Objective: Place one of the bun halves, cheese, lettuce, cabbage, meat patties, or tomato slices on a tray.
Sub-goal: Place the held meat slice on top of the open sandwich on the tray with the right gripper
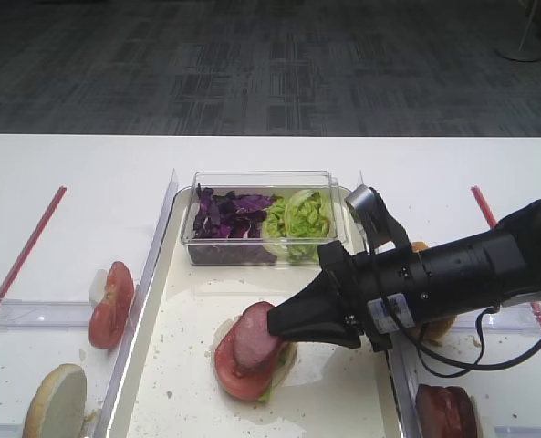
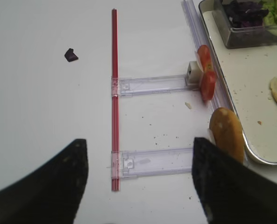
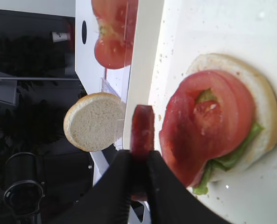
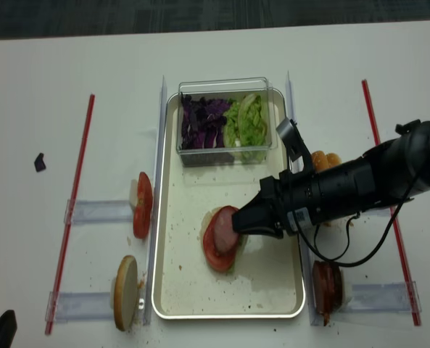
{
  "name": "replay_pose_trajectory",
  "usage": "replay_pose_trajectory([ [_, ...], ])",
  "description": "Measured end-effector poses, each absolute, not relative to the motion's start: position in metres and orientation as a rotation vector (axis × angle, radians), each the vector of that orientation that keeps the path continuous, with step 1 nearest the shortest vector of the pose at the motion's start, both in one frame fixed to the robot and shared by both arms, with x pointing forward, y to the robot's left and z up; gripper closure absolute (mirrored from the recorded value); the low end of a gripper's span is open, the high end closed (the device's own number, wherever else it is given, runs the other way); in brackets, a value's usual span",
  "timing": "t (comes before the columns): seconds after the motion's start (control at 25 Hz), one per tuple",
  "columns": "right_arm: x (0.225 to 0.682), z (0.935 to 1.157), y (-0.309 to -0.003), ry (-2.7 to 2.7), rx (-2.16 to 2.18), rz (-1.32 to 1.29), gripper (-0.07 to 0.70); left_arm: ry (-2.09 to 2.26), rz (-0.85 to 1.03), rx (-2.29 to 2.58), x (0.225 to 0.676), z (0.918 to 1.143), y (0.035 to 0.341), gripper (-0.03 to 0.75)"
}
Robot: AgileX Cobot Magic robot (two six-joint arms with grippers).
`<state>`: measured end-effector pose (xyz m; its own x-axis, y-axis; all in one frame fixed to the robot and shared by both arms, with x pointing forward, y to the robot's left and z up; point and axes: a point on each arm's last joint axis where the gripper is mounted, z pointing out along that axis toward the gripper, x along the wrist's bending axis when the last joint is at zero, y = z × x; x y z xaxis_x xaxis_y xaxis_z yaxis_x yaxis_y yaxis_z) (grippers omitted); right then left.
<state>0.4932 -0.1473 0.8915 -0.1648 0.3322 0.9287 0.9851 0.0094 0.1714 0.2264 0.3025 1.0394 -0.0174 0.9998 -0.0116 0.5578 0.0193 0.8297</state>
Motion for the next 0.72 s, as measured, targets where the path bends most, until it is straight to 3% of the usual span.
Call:
replay_pose_trajectory([
  [0.72,0.4932,0.8910,-0.1473,-1.596,-1.375,-1.181,0.512,1.649,0.866,1.611,0.2264,1.0394,0.3025,0.277],
])
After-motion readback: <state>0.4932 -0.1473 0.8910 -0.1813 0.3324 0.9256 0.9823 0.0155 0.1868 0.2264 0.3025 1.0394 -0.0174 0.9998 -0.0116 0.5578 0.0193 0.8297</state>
